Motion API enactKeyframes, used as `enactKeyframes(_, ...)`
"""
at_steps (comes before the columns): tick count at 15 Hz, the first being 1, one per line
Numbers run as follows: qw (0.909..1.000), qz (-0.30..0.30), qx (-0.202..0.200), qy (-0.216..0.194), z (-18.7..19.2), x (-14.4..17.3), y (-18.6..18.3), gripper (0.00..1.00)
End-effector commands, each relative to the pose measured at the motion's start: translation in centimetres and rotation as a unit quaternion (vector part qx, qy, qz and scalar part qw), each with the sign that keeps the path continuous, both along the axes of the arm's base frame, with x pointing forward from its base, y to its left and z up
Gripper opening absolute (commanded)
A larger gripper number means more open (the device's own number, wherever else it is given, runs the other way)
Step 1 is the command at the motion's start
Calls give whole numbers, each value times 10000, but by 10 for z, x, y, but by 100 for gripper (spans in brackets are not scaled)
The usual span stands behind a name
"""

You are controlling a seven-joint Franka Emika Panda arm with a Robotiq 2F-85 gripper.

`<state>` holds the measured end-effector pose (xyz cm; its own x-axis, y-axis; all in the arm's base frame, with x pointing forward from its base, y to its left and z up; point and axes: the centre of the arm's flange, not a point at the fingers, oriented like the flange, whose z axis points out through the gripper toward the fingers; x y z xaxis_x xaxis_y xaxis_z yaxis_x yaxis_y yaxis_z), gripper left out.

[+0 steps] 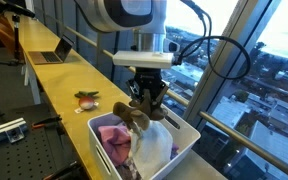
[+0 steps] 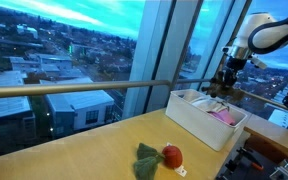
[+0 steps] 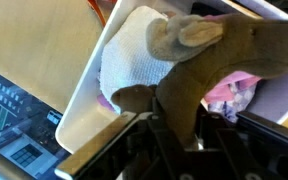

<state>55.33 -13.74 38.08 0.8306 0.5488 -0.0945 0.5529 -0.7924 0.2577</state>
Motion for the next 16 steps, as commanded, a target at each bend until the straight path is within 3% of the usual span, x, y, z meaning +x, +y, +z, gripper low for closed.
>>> enactKeyframes(1, 10000, 35, 22, -24, 22, 14, -13, 62)
enactKeyframes(4, 9998, 109, -19, -154, 42, 16, 1, 85)
enactKeyframes(6, 9994, 264, -36, -223, 47, 18, 31, 98)
enactKeyframes(10, 9968, 779, 93, -138, 16, 21, 122, 100)
enactKeyframes(16, 9872, 1480, 292, 518, -87, 2, 270, 100)
